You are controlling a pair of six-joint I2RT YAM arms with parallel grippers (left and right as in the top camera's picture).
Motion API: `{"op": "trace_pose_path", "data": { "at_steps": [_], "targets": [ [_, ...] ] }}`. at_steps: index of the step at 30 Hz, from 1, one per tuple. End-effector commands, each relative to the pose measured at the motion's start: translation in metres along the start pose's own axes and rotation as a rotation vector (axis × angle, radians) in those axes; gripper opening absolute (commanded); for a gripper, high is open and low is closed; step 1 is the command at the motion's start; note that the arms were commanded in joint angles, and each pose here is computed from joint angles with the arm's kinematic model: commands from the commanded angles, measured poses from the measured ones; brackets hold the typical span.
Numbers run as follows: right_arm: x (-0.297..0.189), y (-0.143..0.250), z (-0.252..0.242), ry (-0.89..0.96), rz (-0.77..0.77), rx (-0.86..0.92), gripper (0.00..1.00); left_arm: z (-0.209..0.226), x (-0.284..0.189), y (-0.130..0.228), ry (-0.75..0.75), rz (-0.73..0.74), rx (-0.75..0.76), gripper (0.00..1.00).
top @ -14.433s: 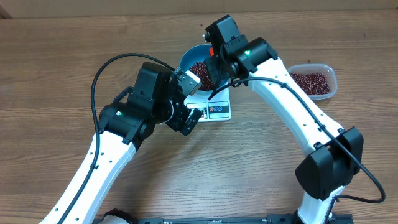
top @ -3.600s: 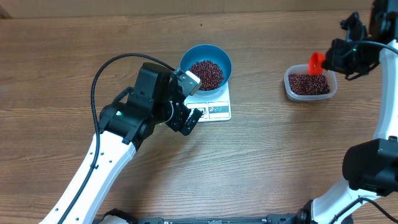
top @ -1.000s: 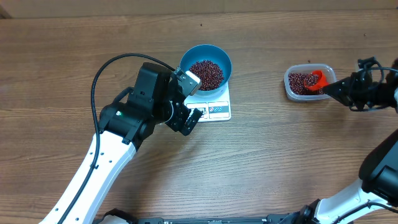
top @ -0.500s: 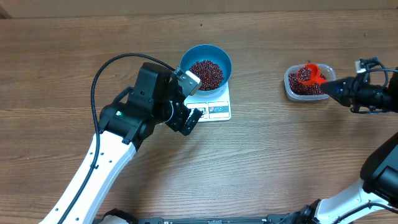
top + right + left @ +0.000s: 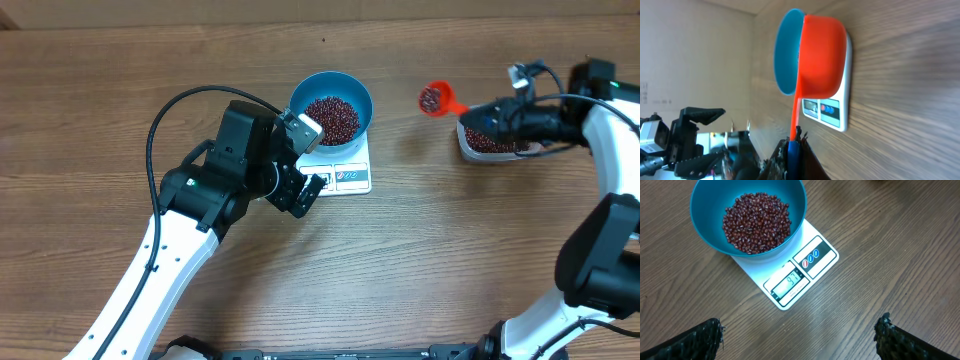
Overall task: Scoop item into bowl and weigh 150g on scale
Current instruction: 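Carry the filled scoop over the teal bowl, then tip the scoop to pour beans into the teal bowl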
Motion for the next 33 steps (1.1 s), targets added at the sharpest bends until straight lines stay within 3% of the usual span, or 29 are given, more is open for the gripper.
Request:
{"op": "trace_pose_path", "data": {
  "at_steps": [1,7,14,27,33],
  "targets": [
    [0.018,-0.021,0.035,-0.049,0.003,-0.037,0.04,-0.003,-0.009,-0.007,0.003,-0.035,-0.005,1.0],
    [0.061,-0.032,0.062,-0.052,0.057,-0.089,0.04,-0.003,-0.009,-0.007,0.003,-0.034,-0.005,1.0],
    [0.113,-0.03,0.083,0.091,0.13,-0.172,0.04,-0.003,-0.009,-0.007,0.003,-0.034,-0.005,1.0],
    [0.152,-0.033,0.154,0.719,0.189,-0.515,0.04,-0.003,-0.009,-0.007,0.003,-0.034,-0.005,0.99],
    [0.161,-0.025,0.163,0.779,0.206,-0.558,0.04,-0.003,-0.009,-0.007,0.003,-0.034,-0.005,0.99]
  ]
}}
Point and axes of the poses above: each gripper's point midway between its finger pads, its own x axis out along the fingers, its own z axis along the line the jaws close on, y = z × x, the point moved 9 cm from there along -x, back along the fingers, and after that the axes turned 14 degrees about -x, right-handed, at the moved point
